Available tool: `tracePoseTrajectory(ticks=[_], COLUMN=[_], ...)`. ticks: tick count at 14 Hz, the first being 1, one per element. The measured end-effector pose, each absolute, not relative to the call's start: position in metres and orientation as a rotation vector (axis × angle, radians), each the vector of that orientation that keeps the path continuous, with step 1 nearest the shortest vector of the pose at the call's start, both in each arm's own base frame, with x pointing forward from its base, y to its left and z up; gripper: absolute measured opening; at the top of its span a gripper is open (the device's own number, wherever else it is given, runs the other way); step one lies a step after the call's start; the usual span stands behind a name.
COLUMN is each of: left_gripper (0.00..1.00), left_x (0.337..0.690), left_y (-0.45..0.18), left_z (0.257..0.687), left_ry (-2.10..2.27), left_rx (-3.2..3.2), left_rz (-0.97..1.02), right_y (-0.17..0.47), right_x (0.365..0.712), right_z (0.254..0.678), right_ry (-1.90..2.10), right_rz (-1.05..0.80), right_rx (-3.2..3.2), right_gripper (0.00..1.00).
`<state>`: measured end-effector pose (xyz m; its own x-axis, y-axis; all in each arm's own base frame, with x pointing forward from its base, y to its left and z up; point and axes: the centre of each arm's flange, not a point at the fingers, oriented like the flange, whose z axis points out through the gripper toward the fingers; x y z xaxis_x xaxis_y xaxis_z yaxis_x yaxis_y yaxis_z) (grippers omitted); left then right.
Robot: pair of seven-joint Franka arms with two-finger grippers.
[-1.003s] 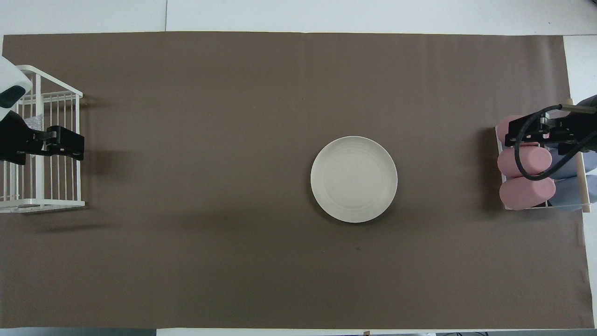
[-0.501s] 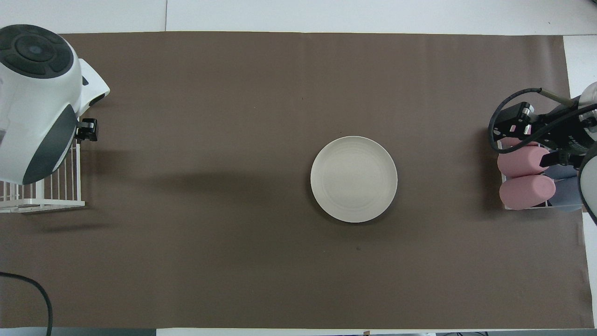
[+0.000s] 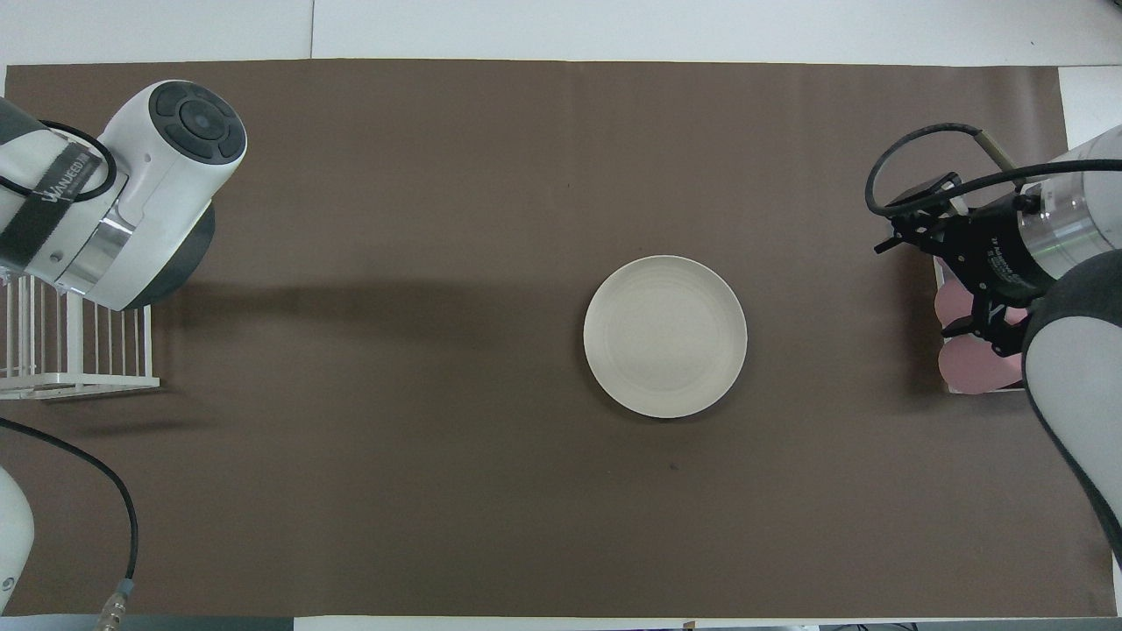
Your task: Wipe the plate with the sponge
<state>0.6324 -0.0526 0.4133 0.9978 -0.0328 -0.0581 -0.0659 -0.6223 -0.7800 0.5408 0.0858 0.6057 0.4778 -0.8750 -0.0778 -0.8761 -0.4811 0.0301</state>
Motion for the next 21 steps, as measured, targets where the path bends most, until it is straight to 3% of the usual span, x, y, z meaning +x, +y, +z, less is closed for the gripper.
tracePoseTrajectory(ticks=[5, 6, 7, 9, 12, 14, 18, 21], left_gripper=[1.00, 0.93, 0.93, 0.70, 0.28, 0.07, 0.06, 0.05], left_x=[0.635, 0.635, 0.635, 0.635, 0.635, 0.635, 0.638, 0.646], left_y=[-0.028, -0.028, -0.028, -0.028, -0.028, -0.026, -0.026, -0.038], left_z=[0.409, 0.409, 0.409, 0.409, 0.409, 0.409, 0.417, 0.459], left_ry=[0.013, 0.012, 0.012, 0.006, -0.006, -0.017, -0.030, -0.143], left_rx=[-2.234, -2.234, -2.234, -2.234, -2.233, -2.232, -2.237, -2.391], left_rz=[0.064, 0.065, 0.065, 0.063, 0.060, 0.058, 0.038, -0.012], right_y=[0.100, 0.103, 0.107, 0.123, 0.153, 0.171, 0.231, 0.270], right_x=[0.540, 0.542, 0.543, 0.543, 0.540, 0.540, 0.540, 0.548], right_z=[0.608, 0.610, 0.612, 0.613, 0.604, 0.597, 0.587, 0.587], right_ry=[1.729, 1.795, 1.850, 1.901, 1.943, 1.950, 2.048, 2.121], right_rz=[0.173, 0.150, 0.135, 0.128, 0.143, 0.147, 0.130, 0.126], right_rx=[-2.545, -2.482, -2.426, -2.359, -2.334, -2.332, -2.212, -2.129], right_gripper=[1.00, 1.00, 1.00, 1.00, 1.00, 1.00, 1.00, 0.99])
